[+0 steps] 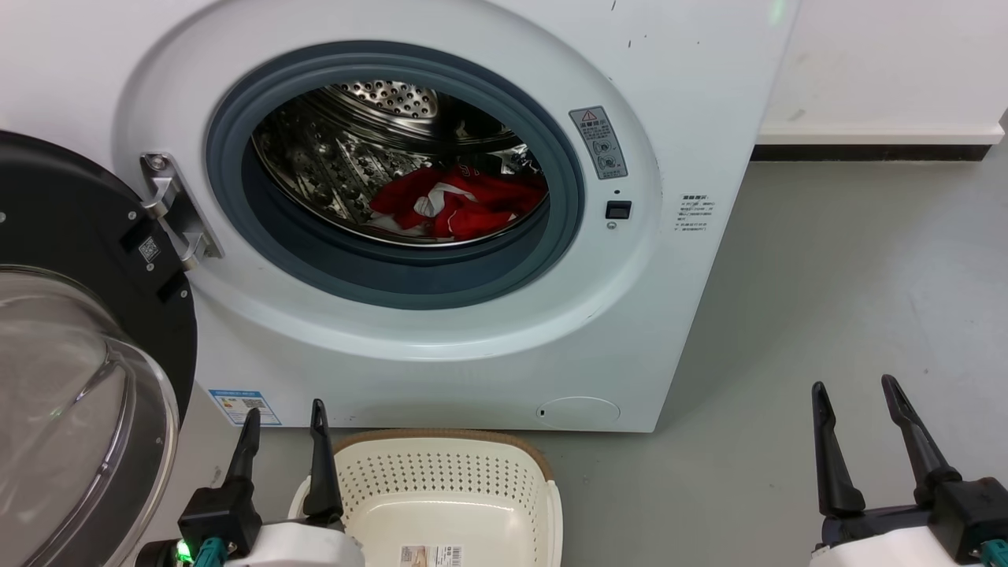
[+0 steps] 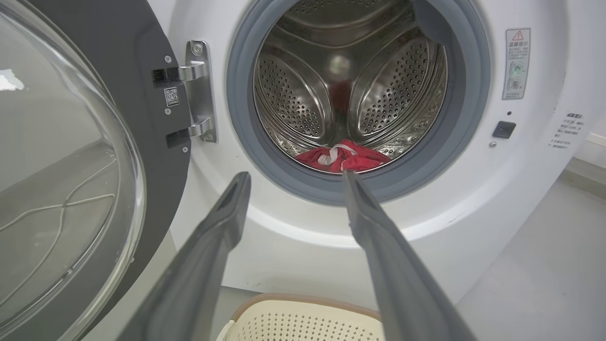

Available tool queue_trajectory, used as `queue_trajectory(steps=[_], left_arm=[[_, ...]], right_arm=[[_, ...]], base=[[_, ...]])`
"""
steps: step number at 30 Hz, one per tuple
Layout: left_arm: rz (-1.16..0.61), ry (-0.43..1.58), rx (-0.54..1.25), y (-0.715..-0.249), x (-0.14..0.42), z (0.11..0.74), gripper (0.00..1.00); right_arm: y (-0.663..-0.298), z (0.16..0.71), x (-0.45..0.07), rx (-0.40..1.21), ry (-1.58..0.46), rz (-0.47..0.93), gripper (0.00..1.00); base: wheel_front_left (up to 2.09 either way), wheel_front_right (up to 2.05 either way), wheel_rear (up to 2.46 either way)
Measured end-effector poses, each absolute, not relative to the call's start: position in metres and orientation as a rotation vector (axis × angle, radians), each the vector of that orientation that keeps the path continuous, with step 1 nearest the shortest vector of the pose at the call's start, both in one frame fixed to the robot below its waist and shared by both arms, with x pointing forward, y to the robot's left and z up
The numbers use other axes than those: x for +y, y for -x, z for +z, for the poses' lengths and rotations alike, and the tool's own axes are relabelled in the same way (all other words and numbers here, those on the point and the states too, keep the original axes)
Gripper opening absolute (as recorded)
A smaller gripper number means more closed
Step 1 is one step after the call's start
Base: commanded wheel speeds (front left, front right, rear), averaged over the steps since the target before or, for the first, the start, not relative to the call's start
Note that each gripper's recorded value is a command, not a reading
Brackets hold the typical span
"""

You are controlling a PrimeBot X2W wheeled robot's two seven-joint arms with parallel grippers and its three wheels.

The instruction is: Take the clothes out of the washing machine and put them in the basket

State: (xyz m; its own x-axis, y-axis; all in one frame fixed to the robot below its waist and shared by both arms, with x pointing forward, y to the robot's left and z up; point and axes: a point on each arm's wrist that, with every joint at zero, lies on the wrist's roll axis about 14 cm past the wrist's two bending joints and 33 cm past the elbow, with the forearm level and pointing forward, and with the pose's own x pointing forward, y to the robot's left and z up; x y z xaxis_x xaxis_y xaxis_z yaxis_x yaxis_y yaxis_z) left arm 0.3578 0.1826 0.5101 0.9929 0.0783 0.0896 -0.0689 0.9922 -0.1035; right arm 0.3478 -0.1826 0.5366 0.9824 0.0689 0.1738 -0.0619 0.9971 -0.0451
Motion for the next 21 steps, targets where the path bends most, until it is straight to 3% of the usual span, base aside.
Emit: queue_trajectory(steps=[10,21], left_arm=[[-0.015,0.074,-0.039,-0.402,0.164,0.494,1.00],[-0.096,-0.007,-0.002,-0.517,0.156,0.487,1.00]], right_arm=[[-0.360,0.533,-0.185,-0.165,0.041,0.059,1.00],[-0.398,0.522,-0.192,-0.141,0.035,0.038,1.00]], base=[[0.00,0.00,0.00],[0.00,0.00,0.00]])
